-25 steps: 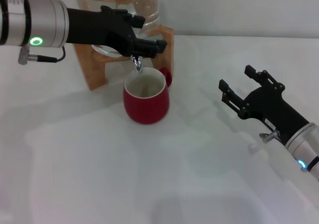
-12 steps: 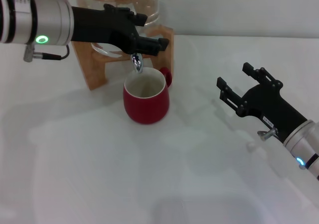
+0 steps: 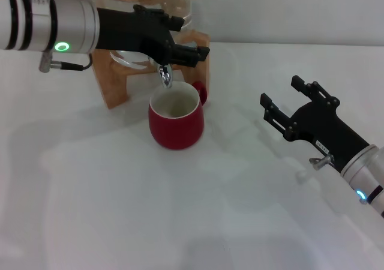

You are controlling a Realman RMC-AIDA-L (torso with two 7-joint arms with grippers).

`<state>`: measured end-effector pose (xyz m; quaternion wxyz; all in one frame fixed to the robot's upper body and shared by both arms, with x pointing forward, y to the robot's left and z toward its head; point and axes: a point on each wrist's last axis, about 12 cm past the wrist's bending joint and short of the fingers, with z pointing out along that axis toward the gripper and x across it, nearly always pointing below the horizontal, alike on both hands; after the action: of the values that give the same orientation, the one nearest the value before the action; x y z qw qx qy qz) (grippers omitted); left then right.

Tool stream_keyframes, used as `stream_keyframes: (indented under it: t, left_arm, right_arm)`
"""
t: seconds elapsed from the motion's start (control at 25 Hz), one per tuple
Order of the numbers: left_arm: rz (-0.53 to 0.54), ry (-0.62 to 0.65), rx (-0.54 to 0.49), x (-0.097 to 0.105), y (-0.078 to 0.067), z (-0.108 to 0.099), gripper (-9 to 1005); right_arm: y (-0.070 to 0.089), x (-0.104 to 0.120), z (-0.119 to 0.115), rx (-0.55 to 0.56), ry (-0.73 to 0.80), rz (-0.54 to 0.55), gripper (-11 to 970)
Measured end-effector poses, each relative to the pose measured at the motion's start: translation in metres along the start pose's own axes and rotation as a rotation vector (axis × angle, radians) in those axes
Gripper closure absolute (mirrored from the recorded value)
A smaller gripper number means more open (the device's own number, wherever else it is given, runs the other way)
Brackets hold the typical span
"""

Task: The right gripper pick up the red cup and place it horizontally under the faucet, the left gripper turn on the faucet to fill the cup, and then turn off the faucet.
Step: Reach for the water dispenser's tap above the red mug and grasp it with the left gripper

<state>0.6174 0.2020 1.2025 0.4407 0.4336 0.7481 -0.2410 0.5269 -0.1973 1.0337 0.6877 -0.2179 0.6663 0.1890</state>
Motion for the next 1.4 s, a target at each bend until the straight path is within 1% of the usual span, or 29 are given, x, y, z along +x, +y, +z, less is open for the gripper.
stream_keyframes:
  t: [0.44, 1.04, 1.4]
  left_arm:
    - [0.039, 0.034, -0.004, 0.0, -0.003, 0.015, 137]
    - [0.047, 0.036, -0.006, -0.002, -0.001, 0.02, 137]
    - [0.035, 0.043, 0.002, -0.001, -0.001, 0.026, 137]
  right_arm:
    - [0.001, -0.001, 0.001, -0.002, -0.005, 0.003, 231]
    - [0.0, -0.002, 0.002, -0.001, -0.008, 0.004, 231]
    - [-0.001, -0.002, 0.002, 0.005, -0.006, 0.003, 230]
